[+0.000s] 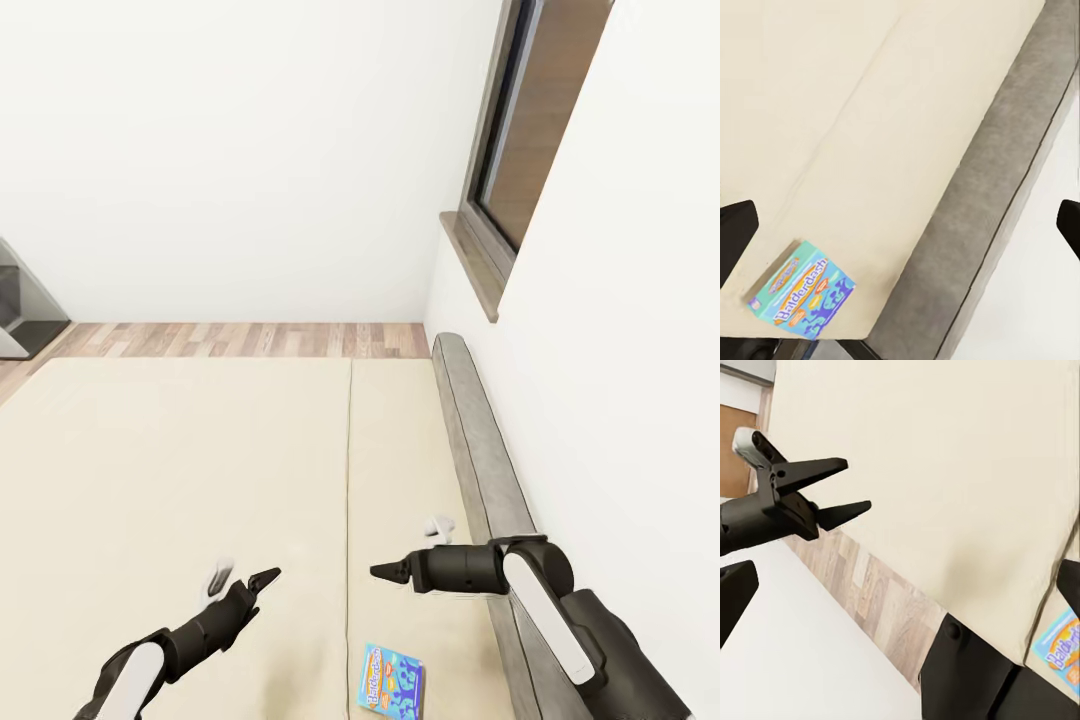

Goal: Put all the toys in the child's room - the three board games (two on the bed and one on the table), the two jigsaw puzzles on the table, and the tennis ball on the table - inside the toy box on the table in the child's room.

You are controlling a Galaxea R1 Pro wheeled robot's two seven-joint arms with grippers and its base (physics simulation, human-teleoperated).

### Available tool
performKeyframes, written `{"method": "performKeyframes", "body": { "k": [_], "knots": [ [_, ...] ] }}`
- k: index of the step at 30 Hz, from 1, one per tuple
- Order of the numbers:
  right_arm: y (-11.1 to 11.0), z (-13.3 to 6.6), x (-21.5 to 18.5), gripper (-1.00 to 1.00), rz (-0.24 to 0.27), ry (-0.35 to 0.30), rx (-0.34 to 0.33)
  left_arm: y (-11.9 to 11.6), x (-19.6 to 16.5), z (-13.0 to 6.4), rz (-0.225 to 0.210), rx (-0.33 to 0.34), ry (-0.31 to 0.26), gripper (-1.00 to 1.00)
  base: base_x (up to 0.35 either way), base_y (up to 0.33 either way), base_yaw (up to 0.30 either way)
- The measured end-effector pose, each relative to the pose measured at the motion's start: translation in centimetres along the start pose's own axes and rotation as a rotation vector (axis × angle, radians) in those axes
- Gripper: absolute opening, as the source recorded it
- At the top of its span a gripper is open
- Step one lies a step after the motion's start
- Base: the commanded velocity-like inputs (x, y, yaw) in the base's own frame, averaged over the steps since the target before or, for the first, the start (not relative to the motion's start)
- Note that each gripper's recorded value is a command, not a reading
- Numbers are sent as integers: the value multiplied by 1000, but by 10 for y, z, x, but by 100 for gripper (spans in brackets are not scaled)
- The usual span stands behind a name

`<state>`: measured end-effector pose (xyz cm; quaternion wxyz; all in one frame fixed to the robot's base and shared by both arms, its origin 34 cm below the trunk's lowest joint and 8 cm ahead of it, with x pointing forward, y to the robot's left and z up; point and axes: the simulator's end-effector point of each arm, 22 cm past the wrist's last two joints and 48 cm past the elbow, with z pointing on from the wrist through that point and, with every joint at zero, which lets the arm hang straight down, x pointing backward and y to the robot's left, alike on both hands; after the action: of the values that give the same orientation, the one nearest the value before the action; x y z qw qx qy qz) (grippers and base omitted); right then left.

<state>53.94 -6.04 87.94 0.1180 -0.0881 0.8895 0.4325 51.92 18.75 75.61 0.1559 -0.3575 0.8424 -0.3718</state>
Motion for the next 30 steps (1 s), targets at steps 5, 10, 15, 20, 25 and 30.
{"method": "performKeyframes", "body": {
  "k": [5,10,15,20,25,30],
  "knots": [
    [-3,-3,-5,100,4,-18,5,-14,-17,1,50,28,-34,100,0,0,0],
    [-3,-3,-5,100,4,-18,5,-20,-22,0,57,56,-59,100,0,0,0],
    [-3,-3,-5,100,4,-18,5,-26,-22,0,58,84,-58,100,0,0,0],
    [-3,-3,-5,100,4,-18,5,-29,-22,0,58,96,-58,100,0,0,0],
    [-3,-3,-5,100,4,-18,5,-29,-22,0,58,96,-58,100,0,0,0],
    [-3,-3,-5,100,4,-18,5,-29,-22,0,58,96,-58,100,0,0,0]
  ]
}}
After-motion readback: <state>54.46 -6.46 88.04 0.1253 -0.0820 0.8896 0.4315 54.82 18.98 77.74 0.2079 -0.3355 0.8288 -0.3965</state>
